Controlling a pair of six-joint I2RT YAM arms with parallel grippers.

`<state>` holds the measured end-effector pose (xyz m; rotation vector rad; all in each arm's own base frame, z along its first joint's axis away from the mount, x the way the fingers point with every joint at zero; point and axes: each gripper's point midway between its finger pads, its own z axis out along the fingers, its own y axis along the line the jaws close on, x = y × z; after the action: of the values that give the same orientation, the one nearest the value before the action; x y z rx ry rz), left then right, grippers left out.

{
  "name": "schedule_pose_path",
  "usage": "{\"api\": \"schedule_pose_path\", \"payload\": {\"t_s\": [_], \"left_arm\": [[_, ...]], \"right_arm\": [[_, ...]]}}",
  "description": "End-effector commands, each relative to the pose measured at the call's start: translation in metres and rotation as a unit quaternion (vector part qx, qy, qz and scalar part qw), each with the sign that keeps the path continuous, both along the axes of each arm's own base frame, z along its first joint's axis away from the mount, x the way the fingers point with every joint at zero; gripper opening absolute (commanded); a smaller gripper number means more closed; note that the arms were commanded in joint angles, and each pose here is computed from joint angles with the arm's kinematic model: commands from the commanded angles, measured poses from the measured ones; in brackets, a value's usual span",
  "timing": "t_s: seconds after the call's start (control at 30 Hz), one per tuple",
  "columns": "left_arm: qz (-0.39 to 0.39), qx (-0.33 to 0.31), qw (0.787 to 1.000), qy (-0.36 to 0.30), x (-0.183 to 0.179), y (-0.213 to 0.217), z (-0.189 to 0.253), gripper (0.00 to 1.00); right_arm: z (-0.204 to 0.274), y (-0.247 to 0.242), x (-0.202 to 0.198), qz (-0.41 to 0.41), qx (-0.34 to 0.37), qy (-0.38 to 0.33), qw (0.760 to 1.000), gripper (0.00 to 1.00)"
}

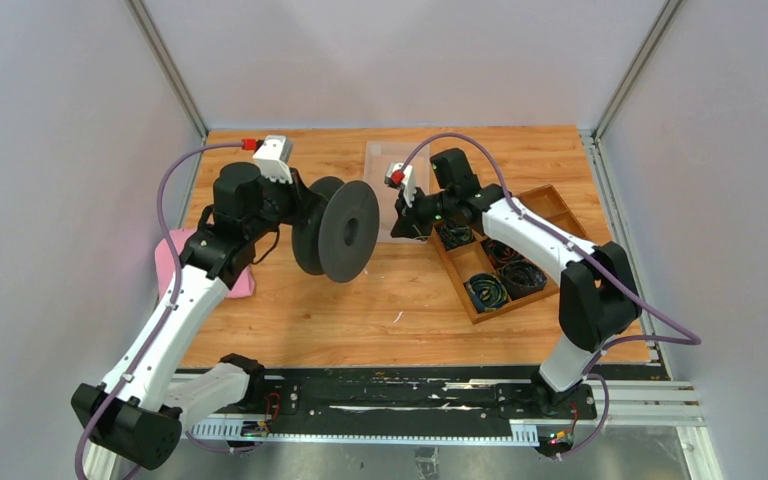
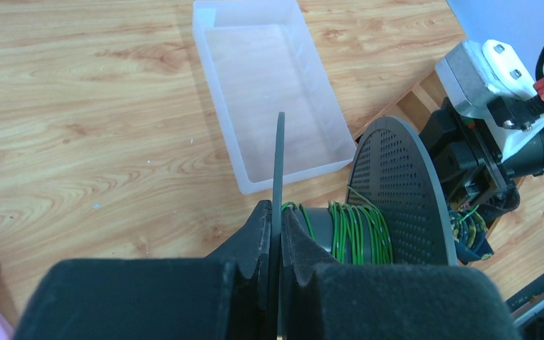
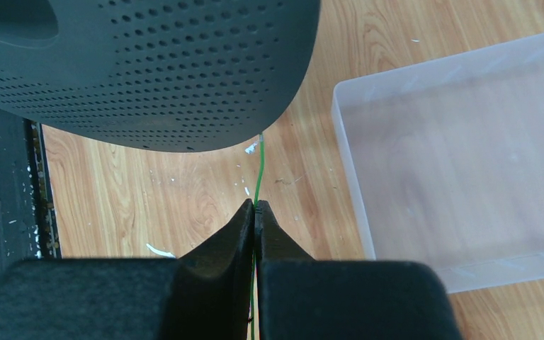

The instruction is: Wrap the cables

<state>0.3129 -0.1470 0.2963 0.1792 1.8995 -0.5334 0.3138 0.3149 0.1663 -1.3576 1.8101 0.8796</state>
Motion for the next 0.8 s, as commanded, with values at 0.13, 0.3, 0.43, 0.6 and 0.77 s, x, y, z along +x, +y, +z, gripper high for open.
{"api": "schedule_pose_path", "payload": {"t_s": [0.13,0.3,0.43,0.6,0.77], "left_arm": [[0.105,-0.017,0.993,-0.059,0.024,0.033,0.048,0.0],[0.127,-0.023,0.99,-0.054,0.027,0.04,0.049,0.0],[0.149,-0.027,0.987,-0.049,0.03,0.047,0.048,0.0],[0.175,-0.029,0.983,-0.047,0.033,0.055,0.052,0.0],[0.211,-0.031,0.976,-0.047,0.038,0.065,0.055,0.0]], "right_arm": [[-0.028,0.001,-0.022,-0.005,0.001,0.064,0.998,0.01],[-0.042,0.005,-0.027,-0.008,-0.001,0.077,0.997,0.01],[-0.053,0.013,-0.034,-0.01,-0.003,0.087,0.996,0.01],[-0.067,0.023,-0.042,-0.013,-0.006,0.1,0.995,0.01],[-0.065,0.043,-0.06,0.002,-0.001,0.107,0.994,0.01]]}}
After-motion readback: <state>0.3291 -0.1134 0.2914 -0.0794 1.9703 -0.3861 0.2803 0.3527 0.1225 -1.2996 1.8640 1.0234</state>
